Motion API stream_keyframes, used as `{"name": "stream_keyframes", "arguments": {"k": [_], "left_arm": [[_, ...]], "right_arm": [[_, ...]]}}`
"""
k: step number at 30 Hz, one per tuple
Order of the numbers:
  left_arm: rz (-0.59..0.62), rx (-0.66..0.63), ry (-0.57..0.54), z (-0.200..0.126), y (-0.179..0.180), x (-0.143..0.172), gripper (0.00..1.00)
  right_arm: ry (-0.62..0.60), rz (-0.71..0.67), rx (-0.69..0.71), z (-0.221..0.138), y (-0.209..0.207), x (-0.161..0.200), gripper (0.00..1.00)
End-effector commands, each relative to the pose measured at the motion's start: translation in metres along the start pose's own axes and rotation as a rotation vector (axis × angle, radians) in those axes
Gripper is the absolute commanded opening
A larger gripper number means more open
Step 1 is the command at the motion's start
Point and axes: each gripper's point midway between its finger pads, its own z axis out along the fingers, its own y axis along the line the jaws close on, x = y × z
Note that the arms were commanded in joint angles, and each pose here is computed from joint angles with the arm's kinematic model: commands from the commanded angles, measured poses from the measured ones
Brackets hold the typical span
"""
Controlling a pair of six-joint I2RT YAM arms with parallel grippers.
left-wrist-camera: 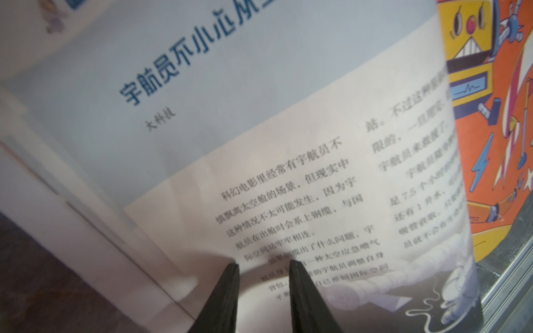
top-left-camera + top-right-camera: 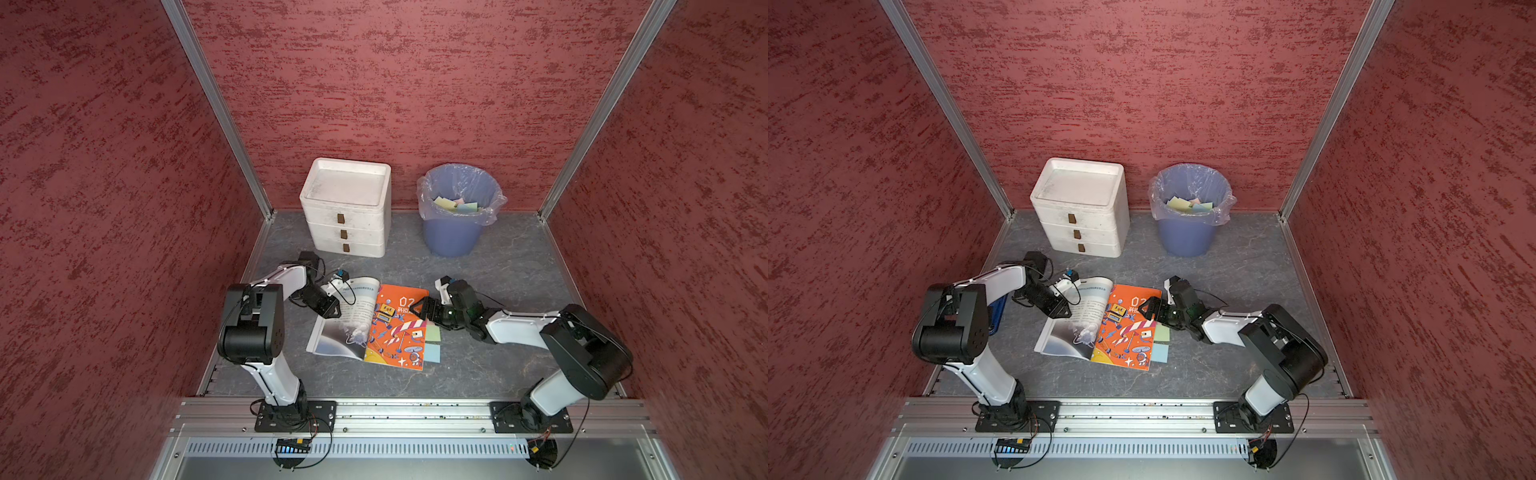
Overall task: Peel off the used sticky note
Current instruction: Turn the page of the book at the center of the board.
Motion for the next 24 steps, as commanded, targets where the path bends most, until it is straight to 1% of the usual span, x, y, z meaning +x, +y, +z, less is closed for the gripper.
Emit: {"name": "stream_keyframes", "arguments": {"k": [1,16,24], "left_arm": [[0.014,0.015,0.022,0.010,-0.002,0.004,0.33],[0.021,0.014,0.025,0.011,-0.003,0.006,0.33],[0.022,0.019,0.028,0.012,-0.004,0.007,0.33]], "right_arm": [[0.005,-0.034,-0.037,0.000,0.017,0.000,0.91],[0.019,-0.058,-0.042,-0.001,0.026,0.002,0.90],[0.027,-0.069,-0.068,-0.003,0.036,0.005,0.90]]}}
